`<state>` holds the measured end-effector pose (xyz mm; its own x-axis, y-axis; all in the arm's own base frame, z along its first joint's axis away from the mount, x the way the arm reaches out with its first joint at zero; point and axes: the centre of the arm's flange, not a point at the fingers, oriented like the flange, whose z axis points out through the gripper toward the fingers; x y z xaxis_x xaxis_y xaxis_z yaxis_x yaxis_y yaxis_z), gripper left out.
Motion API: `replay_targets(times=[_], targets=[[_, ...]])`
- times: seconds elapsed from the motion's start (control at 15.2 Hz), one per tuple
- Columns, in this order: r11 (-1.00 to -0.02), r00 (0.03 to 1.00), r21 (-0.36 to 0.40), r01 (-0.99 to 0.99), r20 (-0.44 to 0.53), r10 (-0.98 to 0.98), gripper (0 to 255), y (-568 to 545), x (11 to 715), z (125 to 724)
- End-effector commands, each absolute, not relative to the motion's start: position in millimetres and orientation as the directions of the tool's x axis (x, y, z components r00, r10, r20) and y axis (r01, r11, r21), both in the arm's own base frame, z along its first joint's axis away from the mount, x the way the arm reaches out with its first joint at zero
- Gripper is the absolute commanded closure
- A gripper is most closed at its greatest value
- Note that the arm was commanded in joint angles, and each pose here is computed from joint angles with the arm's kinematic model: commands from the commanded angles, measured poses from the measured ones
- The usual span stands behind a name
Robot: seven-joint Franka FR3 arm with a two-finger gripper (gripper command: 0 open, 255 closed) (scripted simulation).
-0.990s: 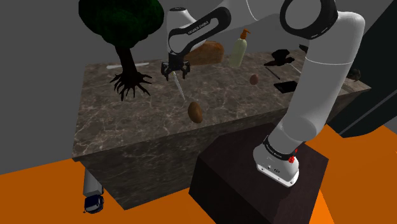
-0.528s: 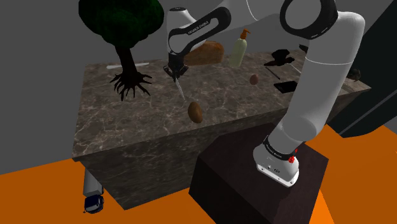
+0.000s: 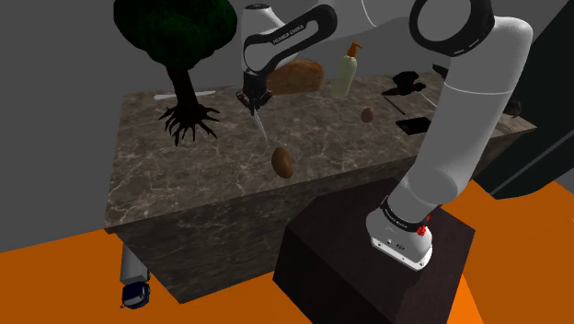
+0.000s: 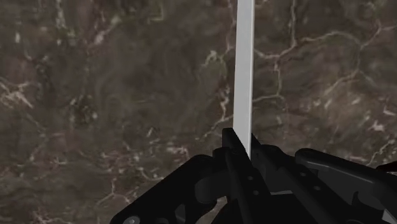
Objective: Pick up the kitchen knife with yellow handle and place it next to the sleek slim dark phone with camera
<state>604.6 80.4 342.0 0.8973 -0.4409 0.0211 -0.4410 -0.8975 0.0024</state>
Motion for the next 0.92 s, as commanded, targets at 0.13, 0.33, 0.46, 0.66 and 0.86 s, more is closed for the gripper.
replay_targets(times=[0.13,0.33,0.46,0.66,0.86], targets=[[-0.897,0.897,0.003,-0.441,0.021,-0.441,255,79.9,605.3,363.3],[-0.897,0.897,0.003,-0.441,0.021,-0.441,255,79.9,605.3,379.1],[-0.897,0.897,0.003,-0.441,0.021,-0.441,255,79.9,605.3,389.7],[-0.897,0.897,0.003,-0.441,0.021,-0.441,255,79.9,605.3,405.5],[-0.897,0.897,0.003,-0.441,0.021,-0.441,255,79.9,605.3,421.3]])
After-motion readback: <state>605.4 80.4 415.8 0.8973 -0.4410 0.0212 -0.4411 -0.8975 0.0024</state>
